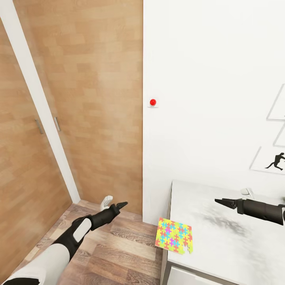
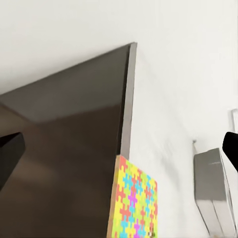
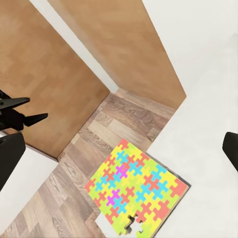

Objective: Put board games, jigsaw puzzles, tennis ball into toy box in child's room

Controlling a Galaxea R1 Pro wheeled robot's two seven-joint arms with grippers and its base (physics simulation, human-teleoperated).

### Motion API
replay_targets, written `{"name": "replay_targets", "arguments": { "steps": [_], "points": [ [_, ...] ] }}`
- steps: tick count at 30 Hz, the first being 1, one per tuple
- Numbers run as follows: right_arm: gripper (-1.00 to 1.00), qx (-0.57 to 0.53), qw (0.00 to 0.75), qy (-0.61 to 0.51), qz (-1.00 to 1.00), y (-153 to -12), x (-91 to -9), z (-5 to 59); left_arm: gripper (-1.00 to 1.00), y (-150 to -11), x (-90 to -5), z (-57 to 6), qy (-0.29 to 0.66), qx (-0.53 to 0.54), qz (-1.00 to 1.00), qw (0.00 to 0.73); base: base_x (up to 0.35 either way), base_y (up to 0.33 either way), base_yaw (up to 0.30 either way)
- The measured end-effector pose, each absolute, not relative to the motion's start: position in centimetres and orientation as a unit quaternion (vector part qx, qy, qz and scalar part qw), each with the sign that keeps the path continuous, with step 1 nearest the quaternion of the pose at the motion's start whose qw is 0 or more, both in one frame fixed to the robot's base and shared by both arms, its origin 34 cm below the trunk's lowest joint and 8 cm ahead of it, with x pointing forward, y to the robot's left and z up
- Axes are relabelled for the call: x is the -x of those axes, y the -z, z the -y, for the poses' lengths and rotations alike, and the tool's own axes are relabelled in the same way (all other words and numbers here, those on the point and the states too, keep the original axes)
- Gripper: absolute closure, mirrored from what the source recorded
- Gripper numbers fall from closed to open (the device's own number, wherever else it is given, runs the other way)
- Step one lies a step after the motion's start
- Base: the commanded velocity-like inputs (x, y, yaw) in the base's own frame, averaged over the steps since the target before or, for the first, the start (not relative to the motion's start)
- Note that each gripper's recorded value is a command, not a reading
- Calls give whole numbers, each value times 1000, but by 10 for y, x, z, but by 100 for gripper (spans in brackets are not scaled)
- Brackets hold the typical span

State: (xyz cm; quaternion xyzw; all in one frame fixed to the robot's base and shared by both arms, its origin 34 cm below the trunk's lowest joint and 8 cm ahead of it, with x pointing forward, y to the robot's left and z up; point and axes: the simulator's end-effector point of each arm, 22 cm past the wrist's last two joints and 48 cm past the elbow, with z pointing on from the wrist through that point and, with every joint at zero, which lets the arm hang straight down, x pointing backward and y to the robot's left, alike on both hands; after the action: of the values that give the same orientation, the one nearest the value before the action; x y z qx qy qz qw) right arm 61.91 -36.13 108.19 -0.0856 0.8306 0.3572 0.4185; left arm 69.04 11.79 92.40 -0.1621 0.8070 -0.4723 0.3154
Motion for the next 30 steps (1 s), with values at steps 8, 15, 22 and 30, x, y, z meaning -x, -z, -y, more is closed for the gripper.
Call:
{"name": "replay_targets", "arguments": {
  "steps": [8, 15, 22, 30],
  "points": [
    [-100, 84, 417, -358, -831, -1082, -619, 361, -100, -931, -692, -113, 474, 152, -807, 318, 0, 0, 0],
    [-100, 84, 417, -358, -831, -1082, -619, 361, -100, -932, -689, -109, 480, 149, -808, 306, 0, 0, 0],
    [-100, 86, 420, -357, -830, -1085, -620, 364, -100, -930, -686, -105, 486, 149, -810, 292, 0, 0, 0],
    [-100, 94, 426, -353, -828, -1088, -623, 364, -100, -924, -686, -103, 490, 149, -811, 281, 0, 0, 0]
  ]
}}
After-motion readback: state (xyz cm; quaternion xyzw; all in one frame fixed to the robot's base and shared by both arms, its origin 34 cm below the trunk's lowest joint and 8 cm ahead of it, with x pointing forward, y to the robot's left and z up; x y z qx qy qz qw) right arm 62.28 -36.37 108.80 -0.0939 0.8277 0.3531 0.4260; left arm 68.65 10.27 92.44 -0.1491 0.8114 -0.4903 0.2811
